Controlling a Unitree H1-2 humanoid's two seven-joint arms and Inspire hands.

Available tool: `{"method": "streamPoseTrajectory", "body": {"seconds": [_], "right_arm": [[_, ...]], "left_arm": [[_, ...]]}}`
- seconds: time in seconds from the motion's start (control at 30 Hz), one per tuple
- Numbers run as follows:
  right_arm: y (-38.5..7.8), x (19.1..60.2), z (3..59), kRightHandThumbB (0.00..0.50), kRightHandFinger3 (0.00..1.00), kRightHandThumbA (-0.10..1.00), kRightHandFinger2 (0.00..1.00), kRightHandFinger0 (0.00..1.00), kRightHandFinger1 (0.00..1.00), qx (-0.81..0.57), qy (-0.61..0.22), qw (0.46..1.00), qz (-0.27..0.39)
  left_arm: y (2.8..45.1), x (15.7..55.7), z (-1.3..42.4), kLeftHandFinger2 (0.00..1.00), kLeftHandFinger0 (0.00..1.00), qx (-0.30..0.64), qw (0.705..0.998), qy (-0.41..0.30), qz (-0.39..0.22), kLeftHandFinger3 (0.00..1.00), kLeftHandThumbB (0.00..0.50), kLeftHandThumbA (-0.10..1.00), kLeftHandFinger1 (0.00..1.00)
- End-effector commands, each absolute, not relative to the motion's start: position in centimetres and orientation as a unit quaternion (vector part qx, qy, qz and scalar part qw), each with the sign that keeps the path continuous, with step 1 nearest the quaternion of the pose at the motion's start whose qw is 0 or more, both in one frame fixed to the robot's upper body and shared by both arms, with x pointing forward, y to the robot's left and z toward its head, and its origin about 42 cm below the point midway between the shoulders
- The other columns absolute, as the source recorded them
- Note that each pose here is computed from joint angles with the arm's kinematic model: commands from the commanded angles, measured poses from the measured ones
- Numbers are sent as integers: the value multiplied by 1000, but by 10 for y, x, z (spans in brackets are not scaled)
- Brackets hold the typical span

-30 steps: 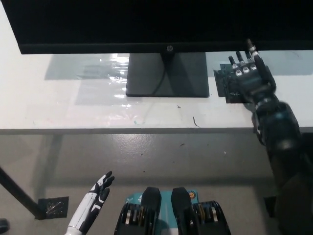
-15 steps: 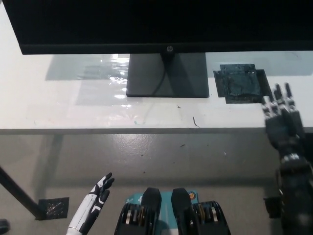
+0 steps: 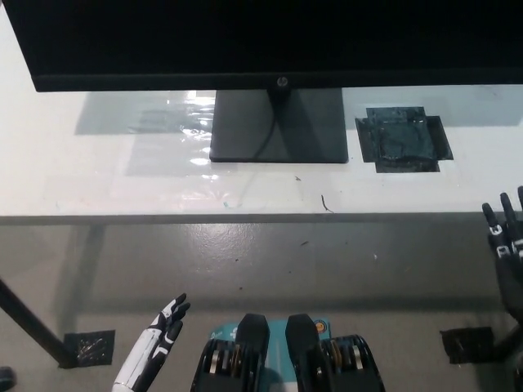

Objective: The monitor is being placed at the center of the desk and the robot uses its right hand to grab on the right side of the monitor and tilt the angle of the montior sideways.

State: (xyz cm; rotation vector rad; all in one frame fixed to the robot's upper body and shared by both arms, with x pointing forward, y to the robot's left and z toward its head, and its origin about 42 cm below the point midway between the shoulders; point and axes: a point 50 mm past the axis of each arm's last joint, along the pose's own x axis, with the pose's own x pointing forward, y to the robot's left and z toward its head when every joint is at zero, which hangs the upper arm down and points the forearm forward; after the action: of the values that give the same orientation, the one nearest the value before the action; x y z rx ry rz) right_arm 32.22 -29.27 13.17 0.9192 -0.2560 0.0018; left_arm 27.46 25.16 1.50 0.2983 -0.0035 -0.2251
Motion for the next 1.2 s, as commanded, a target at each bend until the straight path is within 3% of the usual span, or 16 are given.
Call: {"method": "streamPoseTrajectory", "body": {"seconds": [0.0, 0.03, 0.07, 0.23, 0.3, 0.37, 0.43, 0.5, 0.6, 0.63, 0.67, 0.8, 0.83, 0.93, 1.17], "right_arm": [[-204, 177, 343, 482, 1000, 1000, 1000, 904, 989, 285, -388, 719, 502], [-210, 188, 293, 499, 1000, 1000, 1000, 924, 977, 164, -424, 810, 372], [-205, 194, 279, 467, 1000, 1000, 1000, 988, 1000, 166, -416, 825, 345], [-198, 218, 242, 461, 1000, 1000, 1000, 1000, 1000, 146, -379, 873, 269], [-199, 227, 223, 436, 1000, 1000, 1000, 1000, 1000, 133, -344, 898, 240], [-198, 245, 190, 359, 1000, 1000, 1000, 1000, 1000, 116, -311, 923, 194], [-198, 246, 189, 356, 1000, 1000, 1000, 1000, 1000, 113, -310, 924, 192], [-198, 262, 157, 319, 1000, 1000, 1000, 1000, 1000, 85, -261, 950, 149], [-198, 263, 155, 319, 1000, 1000, 1000, 1000, 1000, 81, -262, 950, 147], [-202, 281, 116, 253, 1000, 1000, 1000, 1000, 1000, 37, -219, 969, 107], [-206, 287, 103, 243, 1000, 1000, 1000, 1000, 1000, 14, -192, 977, 93], [-206, 289, 99, 242, 1000, 1000, 1000, 1000, 1000, 5, -184, 979, 88], [-212, 297, 80, 285, 1000, 1000, 1000, 1000, 1000, -5, -146, 987, 71], [-214, 302, 71, 299, 1000, 1000, 1000, 1000, 1000, -18, -127, 990, 58], [-217, 310, 60, 270, 1000, 1000, 1000, 1000, 1000, -34, -105, 993, 50]], "left_arm": [[250, 289, 32, 1000, 1000, 150, 981, -49, -109, 1000, 327, 1000, 1000], [250, 289, 33, 1000, 1000, 154, 980, -51, -113, 1000, 310, 1000, 1000], [251, 289, 33, 1000, 1000, 157, 980, -51, -113, 1000, 311, 1000, 1000], [251, 292, 34, 1000, 1000, 161, 979, -52, -112, 1000, 311, 1000, 1000], [251, 292, 34, 1000, 1000, 157, 980, -52, -113, 1000, 314, 1000, 1000], [250, 291, 35, 1000, 1000, 158, 979, -55, -113, 1000, 310, 1000, 1000], [250, 291, 35, 1000, 1000, 158, 979, -55, -113, 1000, 308, 1000, 1000], [250, 292, 36, 1000, 1000, 158, 979, -57, -115, 1000, 306, 1000, 1000], [250, 292, 36, 1000, 1000, 158, 979, -57, -115, 1000, 304, 1000, 1000], [250, 293, 38, 1000, 1000, 158, 979, -59, -114, 1000, 304, 1000, 1000], [250, 293, 38, 1000, 1000, 155, 980, -60, -113, 1000, 300, 1000, 1000], [250, 293, 38, 1000, 1000, 154, 980, -60, -113, 1000, 300, 1000, 1000], [251, 294, 40, 1000, 1000, 159, 979, -63, -114, 1000, 290, 1000, 1000], [252, 295, 41, 1000, 1000, 160, 978, -65, -114, 1000, 289, 1000, 1000], [254, 296, 42, 1000, 1000, 163, 978, -65, -115, 1000, 287, 1000, 1000]]}}
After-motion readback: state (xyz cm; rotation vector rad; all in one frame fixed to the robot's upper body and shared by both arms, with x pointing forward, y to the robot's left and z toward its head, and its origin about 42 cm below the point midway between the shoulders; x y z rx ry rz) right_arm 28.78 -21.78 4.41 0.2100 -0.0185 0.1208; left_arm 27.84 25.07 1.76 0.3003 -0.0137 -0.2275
